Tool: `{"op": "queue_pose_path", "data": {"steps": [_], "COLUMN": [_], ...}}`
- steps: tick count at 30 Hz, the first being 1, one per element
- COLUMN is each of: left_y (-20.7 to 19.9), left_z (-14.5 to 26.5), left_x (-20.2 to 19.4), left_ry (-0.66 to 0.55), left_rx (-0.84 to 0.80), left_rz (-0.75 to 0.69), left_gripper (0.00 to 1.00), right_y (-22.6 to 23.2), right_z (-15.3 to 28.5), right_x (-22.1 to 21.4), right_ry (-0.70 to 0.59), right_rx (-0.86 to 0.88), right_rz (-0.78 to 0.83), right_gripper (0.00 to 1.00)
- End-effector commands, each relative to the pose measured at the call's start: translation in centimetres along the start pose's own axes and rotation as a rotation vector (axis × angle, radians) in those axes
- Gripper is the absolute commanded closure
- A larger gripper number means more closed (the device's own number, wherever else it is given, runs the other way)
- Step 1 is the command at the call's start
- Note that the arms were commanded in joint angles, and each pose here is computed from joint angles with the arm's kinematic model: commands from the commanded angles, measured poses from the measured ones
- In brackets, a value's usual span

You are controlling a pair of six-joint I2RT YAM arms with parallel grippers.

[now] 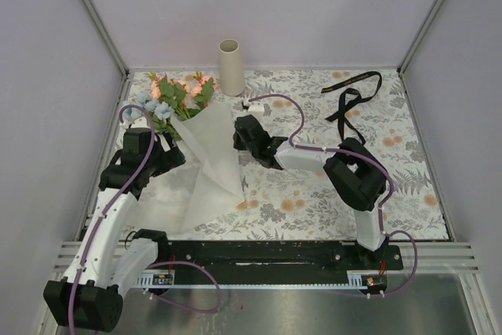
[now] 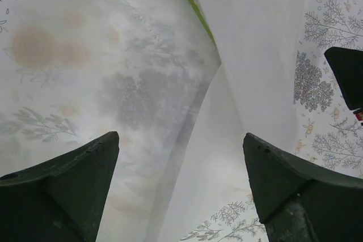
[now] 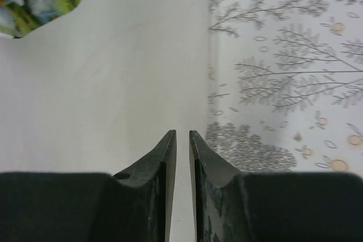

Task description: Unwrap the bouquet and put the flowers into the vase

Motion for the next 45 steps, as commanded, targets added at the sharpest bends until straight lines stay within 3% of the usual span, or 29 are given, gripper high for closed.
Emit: {"op": "queue_pose_path", "data": {"steps": [1, 4, 10, 15, 19, 26, 35, 45], "left_y": [-0.4, -0.4, -0.5, 0.0, 0.4, 1.3, 1.2, 1.4], "left_z": [0.3, 0.3, 0.4, 1.7, 3.2, 5.1, 4.7, 4.6], "left_x": [0.7, 0.8, 0.8, 1.2, 1.6, 1.6, 1.6, 1.5], "left_ry": [-0.055, -0.053, -0.052, -0.133, -0.222, -0.346, -0.315, -0.314], "left_rx": [-0.047, -0.050, -0.053, -0.023, -0.005, 0.032, 0.038, 0.058], "left_rz": [-0.004, -0.006, -0.009, 0.007, 0.024, 0.065, 0.064, 0.070], "left_gripper": [0.06, 0.05, 0.05, 0.05, 0.05, 0.04, 0.04, 0.04], "right_y": [-2.1, -2.5, 1.4, 4.1, 5.8, 7.4, 8.4, 10.4], "right_z": [1.1, 1.5, 4.4, 6.6, 7.5, 6.8, 6.7, 7.3], "right_x": [2.7, 3.2, 3.5, 1.8, 0.7, -2.1, -4.0, -2.7], "right_ry": [-0.098, -0.074, 0.015, 0.045, 0.079, 0.153, 0.235, 0.243], "right_rx": [-0.110, -0.082, 0.226, 0.493, 0.580, 0.558, 0.585, 0.575], "right_rz": [-0.001, -0.002, 0.077, 0.234, 0.279, 0.241, 0.229, 0.279], "right_gripper": [0.77, 0.74, 0.51, 0.36, 0.35, 0.38, 0.37, 0.34]}}
Point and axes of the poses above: each gripper's point midway between its finger pads, its own z axis back along the fingers, its own y axis along the line the jaws close on, x = y × z, the point moved 9 cm from there along z, back along the fingers, and after that the axes turned 5 degrees about -z, right-handed, at the moved point
